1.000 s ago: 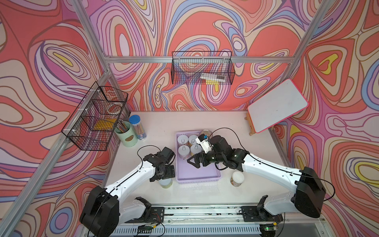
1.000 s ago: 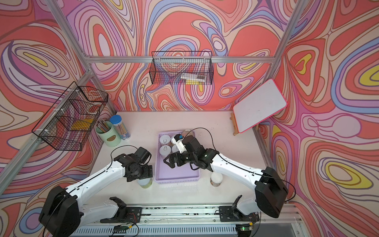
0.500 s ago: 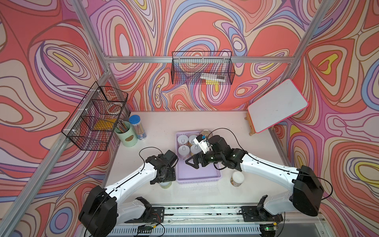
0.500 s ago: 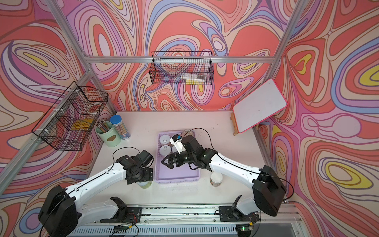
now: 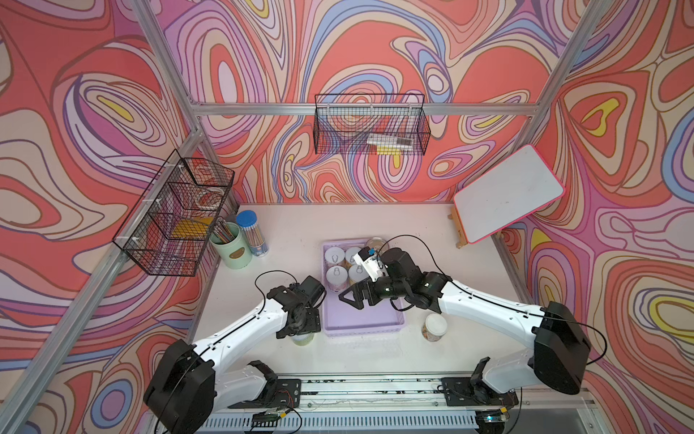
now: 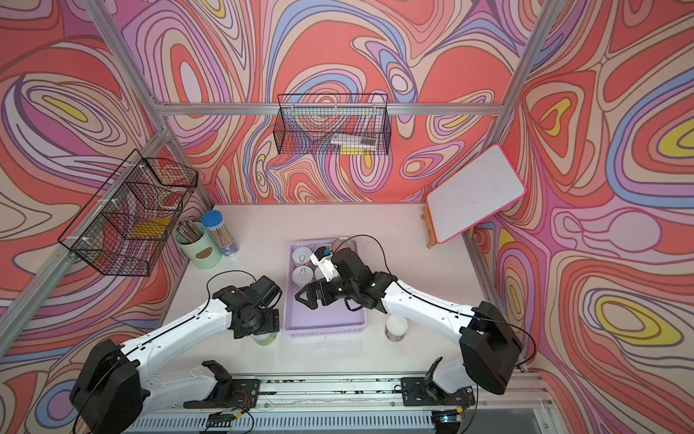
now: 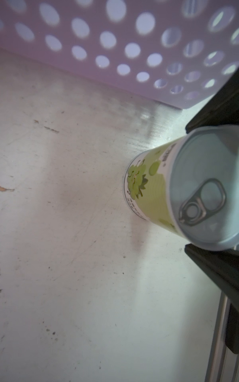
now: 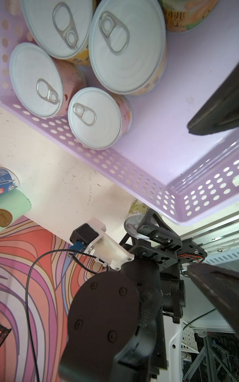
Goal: Put the canned food in the basket
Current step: Pick up the canned food from the center of the board.
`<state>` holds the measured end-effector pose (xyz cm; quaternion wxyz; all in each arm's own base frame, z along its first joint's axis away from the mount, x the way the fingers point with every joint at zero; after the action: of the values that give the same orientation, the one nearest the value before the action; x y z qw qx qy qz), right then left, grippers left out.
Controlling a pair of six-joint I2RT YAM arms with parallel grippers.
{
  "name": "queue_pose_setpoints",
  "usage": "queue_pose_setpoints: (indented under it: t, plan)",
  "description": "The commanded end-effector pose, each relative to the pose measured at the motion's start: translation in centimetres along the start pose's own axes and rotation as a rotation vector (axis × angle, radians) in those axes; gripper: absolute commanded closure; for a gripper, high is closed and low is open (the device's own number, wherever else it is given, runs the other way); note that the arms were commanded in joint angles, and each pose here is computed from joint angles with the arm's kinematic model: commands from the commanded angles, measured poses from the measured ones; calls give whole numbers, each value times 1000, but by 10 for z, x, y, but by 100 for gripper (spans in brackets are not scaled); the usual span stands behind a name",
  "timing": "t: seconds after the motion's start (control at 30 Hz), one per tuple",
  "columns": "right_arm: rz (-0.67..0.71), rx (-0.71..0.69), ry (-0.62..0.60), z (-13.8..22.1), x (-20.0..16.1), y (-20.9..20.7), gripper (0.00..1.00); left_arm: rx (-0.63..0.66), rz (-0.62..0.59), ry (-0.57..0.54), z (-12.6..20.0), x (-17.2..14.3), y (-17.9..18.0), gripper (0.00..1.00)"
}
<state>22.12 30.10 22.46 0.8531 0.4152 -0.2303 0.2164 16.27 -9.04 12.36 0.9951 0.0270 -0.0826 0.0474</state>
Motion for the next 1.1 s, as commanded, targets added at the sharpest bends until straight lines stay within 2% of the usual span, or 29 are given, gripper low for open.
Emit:
queue_pose_setpoints:
  t: [0.0,0.5,0.73,0.9,1.07]
  plan:
    - [10,22,-9,-2,6,6,2,9,4,11,-5,-4,1,15]
    - [20,41,-19,0,11,13,2,22,11,-24,9,-2,7,25]
    - [70,75,-54,15,18,25,2,23,16,-106,48,4,15,26]
    - [112,99,-100,32,22,36,2,-40,-56,-158,78,14,10,27]
    - [132,69,-148,41,23,35,2,-94,-184,-194,105,23,3,26]
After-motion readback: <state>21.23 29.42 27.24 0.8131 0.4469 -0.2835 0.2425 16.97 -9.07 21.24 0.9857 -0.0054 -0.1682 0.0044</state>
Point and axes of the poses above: each gripper's point midway between its finger pads, its own z axis back along the fingers, its own y axis along the line the jaws close on, x = y × z, the point moved 7 cm from there along z, back along the fingers, and after that the axes turned 6 degrees about -z, right-handed, at the moved point
